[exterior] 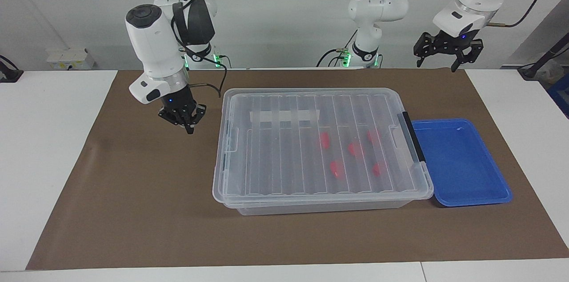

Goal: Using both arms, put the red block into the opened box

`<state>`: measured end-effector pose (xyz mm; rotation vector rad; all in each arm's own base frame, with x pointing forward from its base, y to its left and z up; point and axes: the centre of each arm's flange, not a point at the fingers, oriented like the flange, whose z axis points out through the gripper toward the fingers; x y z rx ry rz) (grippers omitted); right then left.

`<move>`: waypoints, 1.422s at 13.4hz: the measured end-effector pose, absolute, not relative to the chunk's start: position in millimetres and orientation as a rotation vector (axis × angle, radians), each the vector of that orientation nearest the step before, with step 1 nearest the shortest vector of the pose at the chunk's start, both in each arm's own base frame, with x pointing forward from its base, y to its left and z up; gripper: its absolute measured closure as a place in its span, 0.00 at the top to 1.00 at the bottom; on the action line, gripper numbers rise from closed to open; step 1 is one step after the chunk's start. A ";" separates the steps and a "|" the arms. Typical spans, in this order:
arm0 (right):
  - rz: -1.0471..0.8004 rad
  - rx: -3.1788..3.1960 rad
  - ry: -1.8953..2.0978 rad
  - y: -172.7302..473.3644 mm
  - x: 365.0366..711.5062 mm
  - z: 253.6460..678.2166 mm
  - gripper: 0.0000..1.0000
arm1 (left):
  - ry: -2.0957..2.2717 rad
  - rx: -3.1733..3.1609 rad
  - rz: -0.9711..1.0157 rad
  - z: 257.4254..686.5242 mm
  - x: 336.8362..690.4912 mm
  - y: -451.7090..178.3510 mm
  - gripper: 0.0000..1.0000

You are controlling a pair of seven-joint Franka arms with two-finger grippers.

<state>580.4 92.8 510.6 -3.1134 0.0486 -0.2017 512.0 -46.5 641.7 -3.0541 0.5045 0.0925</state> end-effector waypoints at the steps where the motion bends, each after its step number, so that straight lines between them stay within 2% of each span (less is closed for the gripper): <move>1: -0.168 -3.121 0.067 85.9 576.9 519.9 0.01 | 0.505 -3.054 0.092 641.7 512.0 -46.5 1.00; 6: -0.080 -3.135 0.125 64.4 571.2 573.6 0.01 | 0.504 -3.054 0.092 641.7 512.0 -46.5 1.00; 12: -0.073 -3.135 0.163 50.4 568.8 607.6 0.01 | 0.504 -3.054 0.093 641.7 512.0 -46.5 1.00; 13: -0.074 -3.135 0.164 50.0 569.2 607.6 0.09 | 0.504 -3.054 0.093 641.7 512.0 -46.5 1.00; 19: -0.053 -3.136 0.183 43.8 570.0 604.4 0.78 | 0.504 -3.054 0.093 641.7 512.0 -46.5 1.00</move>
